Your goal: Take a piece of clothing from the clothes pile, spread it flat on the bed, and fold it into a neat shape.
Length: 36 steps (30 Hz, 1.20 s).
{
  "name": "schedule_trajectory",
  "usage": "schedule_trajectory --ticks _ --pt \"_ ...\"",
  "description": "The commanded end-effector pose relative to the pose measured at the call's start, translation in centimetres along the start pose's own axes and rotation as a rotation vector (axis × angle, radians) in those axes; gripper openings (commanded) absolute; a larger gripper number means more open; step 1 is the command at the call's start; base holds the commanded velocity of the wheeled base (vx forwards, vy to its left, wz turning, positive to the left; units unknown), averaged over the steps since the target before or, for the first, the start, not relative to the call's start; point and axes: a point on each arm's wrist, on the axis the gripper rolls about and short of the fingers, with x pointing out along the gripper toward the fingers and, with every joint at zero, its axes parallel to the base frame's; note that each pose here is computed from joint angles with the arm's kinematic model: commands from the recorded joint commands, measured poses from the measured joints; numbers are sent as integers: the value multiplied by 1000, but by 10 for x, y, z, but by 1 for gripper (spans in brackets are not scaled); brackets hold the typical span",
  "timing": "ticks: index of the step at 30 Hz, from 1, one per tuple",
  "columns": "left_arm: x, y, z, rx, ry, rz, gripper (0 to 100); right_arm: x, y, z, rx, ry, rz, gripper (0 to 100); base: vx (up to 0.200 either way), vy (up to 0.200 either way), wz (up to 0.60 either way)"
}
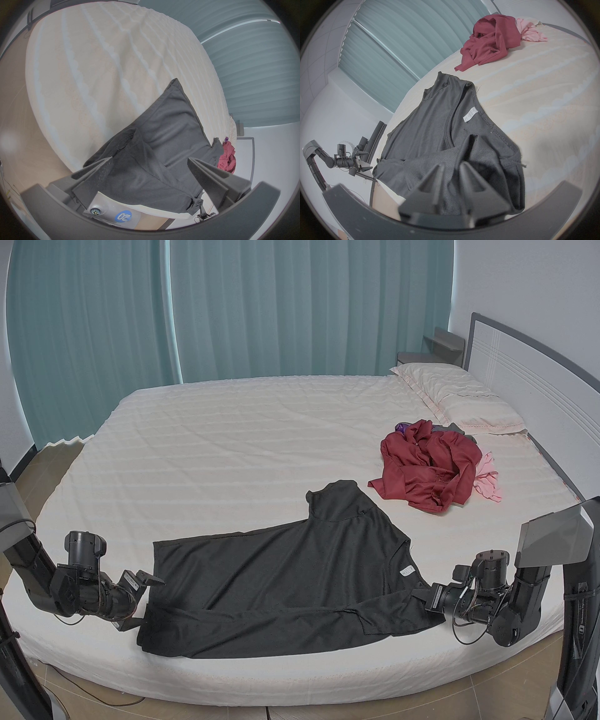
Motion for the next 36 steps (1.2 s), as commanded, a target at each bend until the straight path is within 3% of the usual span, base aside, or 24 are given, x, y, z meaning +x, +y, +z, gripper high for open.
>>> schedule_trajectory --ticks 1,6,7,9,10,12,18,24,36 --pt "2 -5 2 18 -5 -10 100 -1 0 -2 1 0 1 0 0 0 0" --pt "3 -6 1 130 -10 -9 100 -2 1 -3 0 -8 -17 0 0 0 0" --pt "2 -3 4 192 -16 -3 100 -2 1 -4 -1 -6 -15 0 0 0 0" --pt "2 -3 5 198 -16 -3 100 -2 1 -4 -1 -6 -15 0 0 0 0" --pt "5 5 9 309 -2 5 100 -3 2 -5 1 0 -17 0 0 0 0" --pt "7 11 10 371 29 -2 100 -3 2 -6 2 3 -17 0 0 0 0" --pt "8 14 14 466 63 -52 100 -3 3 -7 0 5 -13 0 0 0 0" --pt "20 22 14 586 94 -40 100 -3 4 -7 -2 5 -12 0 0 0 0" --pt "34 24 19 609 96 -39 100 -2 4 -7 -4 6 -13 0 0 0 0"
